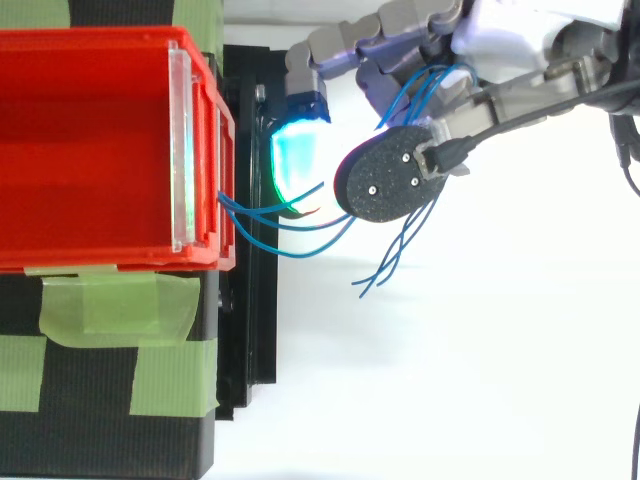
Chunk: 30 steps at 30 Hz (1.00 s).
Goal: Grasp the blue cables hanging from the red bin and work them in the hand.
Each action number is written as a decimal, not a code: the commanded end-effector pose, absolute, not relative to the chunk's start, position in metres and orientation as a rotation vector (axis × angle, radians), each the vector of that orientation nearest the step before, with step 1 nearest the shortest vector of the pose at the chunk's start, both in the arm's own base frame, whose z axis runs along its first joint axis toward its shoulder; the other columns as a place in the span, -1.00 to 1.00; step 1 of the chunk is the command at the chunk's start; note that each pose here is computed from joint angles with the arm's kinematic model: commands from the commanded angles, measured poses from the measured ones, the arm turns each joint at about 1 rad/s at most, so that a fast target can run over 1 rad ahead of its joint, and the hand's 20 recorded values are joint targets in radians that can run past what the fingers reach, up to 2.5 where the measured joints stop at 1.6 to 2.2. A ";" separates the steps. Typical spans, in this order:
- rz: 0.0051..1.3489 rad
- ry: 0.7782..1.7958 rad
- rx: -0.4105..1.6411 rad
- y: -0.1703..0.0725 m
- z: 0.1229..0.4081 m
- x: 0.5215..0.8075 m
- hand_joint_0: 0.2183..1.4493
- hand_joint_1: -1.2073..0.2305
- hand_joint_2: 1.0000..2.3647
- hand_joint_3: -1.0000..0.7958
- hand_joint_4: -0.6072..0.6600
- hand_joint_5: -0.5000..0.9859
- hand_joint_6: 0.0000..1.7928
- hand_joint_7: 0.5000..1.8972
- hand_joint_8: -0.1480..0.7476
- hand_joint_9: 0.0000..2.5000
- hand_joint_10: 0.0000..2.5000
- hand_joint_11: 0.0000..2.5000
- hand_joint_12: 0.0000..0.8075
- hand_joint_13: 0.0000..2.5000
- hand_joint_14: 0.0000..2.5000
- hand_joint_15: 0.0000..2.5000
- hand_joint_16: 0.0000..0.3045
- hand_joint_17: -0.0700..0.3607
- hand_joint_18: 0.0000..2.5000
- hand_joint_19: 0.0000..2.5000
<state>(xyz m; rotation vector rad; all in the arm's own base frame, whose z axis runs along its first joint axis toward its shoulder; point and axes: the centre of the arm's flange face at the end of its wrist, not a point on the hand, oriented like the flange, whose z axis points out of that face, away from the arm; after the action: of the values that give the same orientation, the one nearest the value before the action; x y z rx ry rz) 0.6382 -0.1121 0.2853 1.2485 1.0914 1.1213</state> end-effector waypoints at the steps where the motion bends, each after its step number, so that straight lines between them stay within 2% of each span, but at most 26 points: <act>1: 1.131 1.107 1.232 -0.110 0.286 0.639 0.14 -0.23 -0.98 -0.75 0.28 0.32 -0.92 0.28 0.16 -0.38 1.00 0.58 0.05 -0.28 1.00 0.24 -0.71 -0.21 0.14 0.03; 5: 1.151 1.157 1.197 -0.105 0.286 0.639 0.14 -0.23 -0.98 -0.74 0.28 0.32 -0.92 0.29 0.16 -0.38 1.00 0.58 0.05 -0.28 1.00 0.24 -0.70 -0.21 0.15 0.02; 21: 1.184 1.209 1.183 -0.095 0.285 0.638 0.13 -0.22 -0.98 -0.73 0.28 0.31 -0.90 0.28 0.15 -0.38 1.00 0.56 0.05 -0.28 1.00 0.24 -0.70 -0.20 0.14 0.03; 30: 1.185 1.212 1.183 -0.094 0.285 0.638 0.09 -0.24 -0.97 -0.44 0.22 0.22 -0.50 0.24 0.13 -0.40 1.00 0.61 0.05 -0.27 1.00 0.23 -0.70 -0.20 0.15 0.02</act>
<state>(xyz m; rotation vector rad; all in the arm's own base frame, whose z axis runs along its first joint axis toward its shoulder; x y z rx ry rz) 0.6382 -0.0945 0.2847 1.1830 1.2099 1.1841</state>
